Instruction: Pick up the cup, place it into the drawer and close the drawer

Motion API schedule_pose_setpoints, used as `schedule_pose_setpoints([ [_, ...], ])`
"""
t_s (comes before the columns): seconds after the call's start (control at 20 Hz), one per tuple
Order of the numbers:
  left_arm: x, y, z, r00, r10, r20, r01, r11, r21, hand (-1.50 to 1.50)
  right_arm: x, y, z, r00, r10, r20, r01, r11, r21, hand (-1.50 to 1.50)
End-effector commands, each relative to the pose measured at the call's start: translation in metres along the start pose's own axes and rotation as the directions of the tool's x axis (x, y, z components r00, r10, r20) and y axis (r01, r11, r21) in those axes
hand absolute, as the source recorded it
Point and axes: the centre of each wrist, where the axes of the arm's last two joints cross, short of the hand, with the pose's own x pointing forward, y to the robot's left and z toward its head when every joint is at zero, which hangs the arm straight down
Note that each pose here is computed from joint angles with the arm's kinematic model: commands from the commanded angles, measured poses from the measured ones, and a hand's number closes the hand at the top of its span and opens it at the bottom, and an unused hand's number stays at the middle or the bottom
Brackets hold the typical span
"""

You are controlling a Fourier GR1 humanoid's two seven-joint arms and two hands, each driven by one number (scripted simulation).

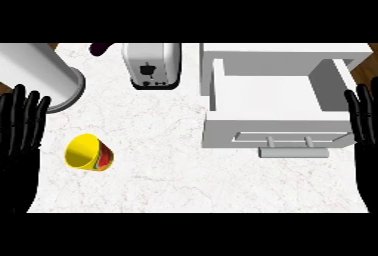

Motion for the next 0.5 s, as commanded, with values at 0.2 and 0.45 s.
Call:
schedule_pose_setpoints([
  [0.2,0.018,0.017,0.012,0.978,0.207,-0.009,-0.199,0.930,-0.309,-1.50,0.007,0.011,0.002,0.998,-0.052,0.031,0.052,0.999,0.014,-1.50],
  [0.45,-0.011,0.035,0.025,0.899,0.382,-0.214,-0.428,0.869,-0.248,-1.50,-0.007,-0.010,-0.009,0.997,0.056,-0.061,-0.048,0.993,0.112,-1.50],
])
